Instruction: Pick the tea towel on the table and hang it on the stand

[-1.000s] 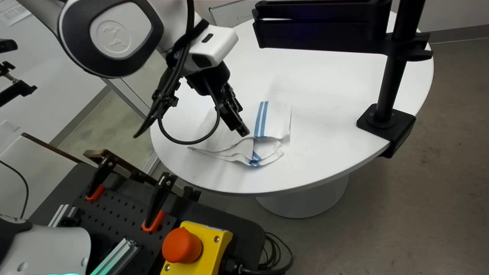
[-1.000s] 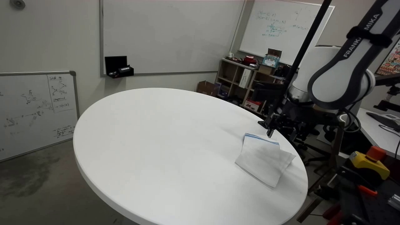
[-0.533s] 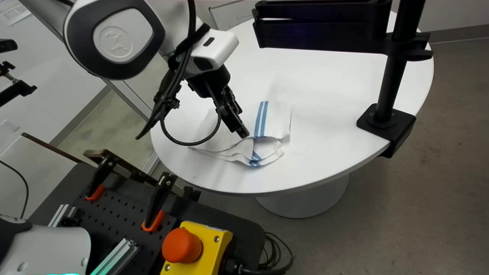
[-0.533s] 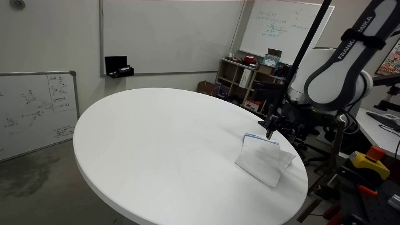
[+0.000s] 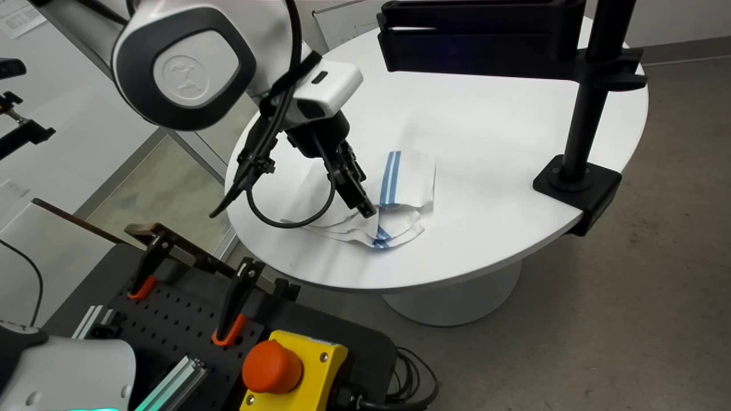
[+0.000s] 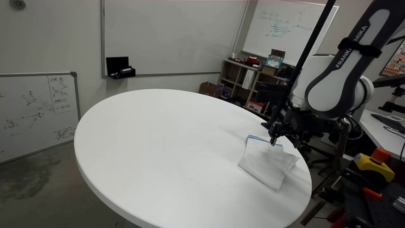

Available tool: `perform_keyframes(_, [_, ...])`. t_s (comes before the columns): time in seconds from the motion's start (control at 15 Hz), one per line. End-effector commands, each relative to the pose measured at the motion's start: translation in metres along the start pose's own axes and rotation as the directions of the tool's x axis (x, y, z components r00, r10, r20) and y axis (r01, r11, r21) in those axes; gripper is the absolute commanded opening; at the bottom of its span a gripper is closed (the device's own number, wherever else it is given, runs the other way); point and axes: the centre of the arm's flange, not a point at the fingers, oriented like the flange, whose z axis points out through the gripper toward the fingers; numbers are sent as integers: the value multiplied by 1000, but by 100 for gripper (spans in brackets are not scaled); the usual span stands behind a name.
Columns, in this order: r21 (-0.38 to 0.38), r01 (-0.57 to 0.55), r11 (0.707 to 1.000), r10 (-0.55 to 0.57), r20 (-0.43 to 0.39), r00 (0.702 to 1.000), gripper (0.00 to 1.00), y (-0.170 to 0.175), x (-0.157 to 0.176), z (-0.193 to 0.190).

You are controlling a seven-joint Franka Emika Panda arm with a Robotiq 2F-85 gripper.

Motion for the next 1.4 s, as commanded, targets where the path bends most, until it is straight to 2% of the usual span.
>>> perform_keyframes(0.0, [0,11,1000,-11,-23,1000,100,-8,5,9])
perform_keyframes(0.13, [-3,9,1000,-9,-29,1000,100,-11,7,11])
perform_keyframes(0.2, [-4,6,1000,-6,-29,1000,93,-12,8,12])
perform_keyframes(0.27, [-5,2,1000,-2,-30,1000,72,-13,9,13])
perform_keyframes(0.4, [-8,-2,1000,2,-32,999,60,-14,10,15])
perform_keyframes(0.73, [-9,-16,1000,16,-34,999,22,-18,12,17])
perform_keyframes(0.87, [-9,-24,1000,24,-35,999,14,-18,14,18])
perform_keyframes(0.93, [-8,-29,1000,29,-34,999,3,-18,14,18])
perform_keyframes(1.0, [-8,-33,999,33,-35,999,0,-19,15,17])
perform_keyframes(1.33, [29,-74,997,75,-19,997,0,-20,22,-1])
